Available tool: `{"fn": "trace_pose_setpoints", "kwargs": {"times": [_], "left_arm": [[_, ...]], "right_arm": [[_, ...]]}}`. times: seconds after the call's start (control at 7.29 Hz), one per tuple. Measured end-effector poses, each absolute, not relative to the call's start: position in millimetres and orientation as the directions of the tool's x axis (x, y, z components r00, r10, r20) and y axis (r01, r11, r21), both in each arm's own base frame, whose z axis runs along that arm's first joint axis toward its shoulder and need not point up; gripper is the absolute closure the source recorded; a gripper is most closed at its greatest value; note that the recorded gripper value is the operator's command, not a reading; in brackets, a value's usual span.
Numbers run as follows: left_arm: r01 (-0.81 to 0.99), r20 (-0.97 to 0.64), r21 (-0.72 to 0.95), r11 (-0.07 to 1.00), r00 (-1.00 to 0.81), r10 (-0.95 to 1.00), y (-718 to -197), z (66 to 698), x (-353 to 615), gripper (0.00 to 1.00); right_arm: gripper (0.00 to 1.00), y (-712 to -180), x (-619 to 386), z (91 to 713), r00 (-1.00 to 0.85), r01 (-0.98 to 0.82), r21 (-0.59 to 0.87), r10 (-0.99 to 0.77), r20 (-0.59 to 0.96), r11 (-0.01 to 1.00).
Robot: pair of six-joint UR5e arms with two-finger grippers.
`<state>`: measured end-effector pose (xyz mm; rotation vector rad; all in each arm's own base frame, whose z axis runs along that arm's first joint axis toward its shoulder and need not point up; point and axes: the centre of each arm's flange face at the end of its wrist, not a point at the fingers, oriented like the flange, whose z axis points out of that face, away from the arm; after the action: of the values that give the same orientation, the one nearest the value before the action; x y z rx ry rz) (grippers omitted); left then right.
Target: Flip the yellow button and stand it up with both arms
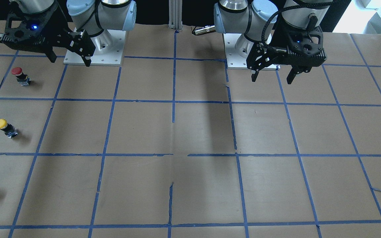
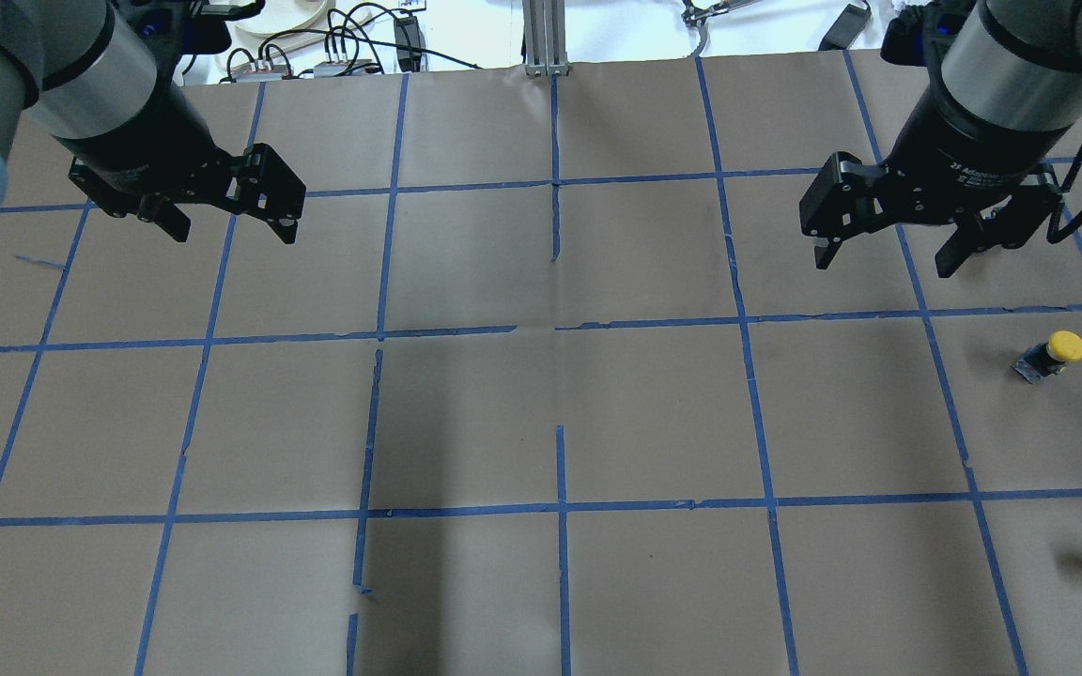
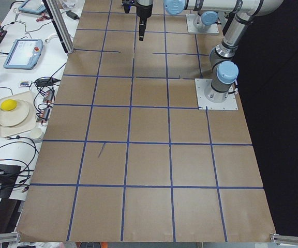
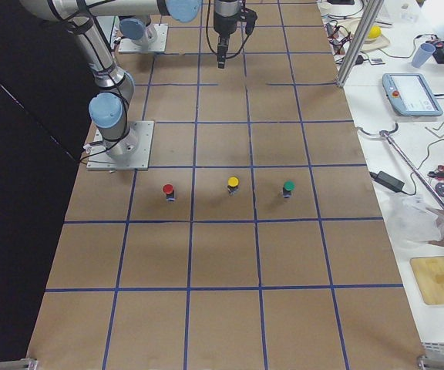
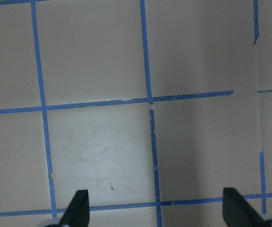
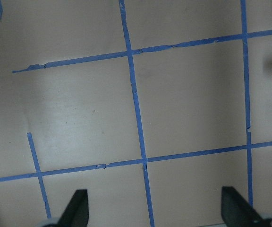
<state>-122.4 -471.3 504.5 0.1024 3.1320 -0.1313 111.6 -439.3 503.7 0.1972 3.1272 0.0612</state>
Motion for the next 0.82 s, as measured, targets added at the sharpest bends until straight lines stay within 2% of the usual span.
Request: {"fn": "trace_pose_setpoints", "kwargs": {"times": [0.82], "left_arm": [[0.082,-0.01,-0.074,0.994,-0.997,0.081,-465.6,500.9,-130.6,0.0]], "right_arm": [[0.0,-437.8,118.0,505.4,-0.995,0.1,0.029,0.1,-0.005,0.995]]}}
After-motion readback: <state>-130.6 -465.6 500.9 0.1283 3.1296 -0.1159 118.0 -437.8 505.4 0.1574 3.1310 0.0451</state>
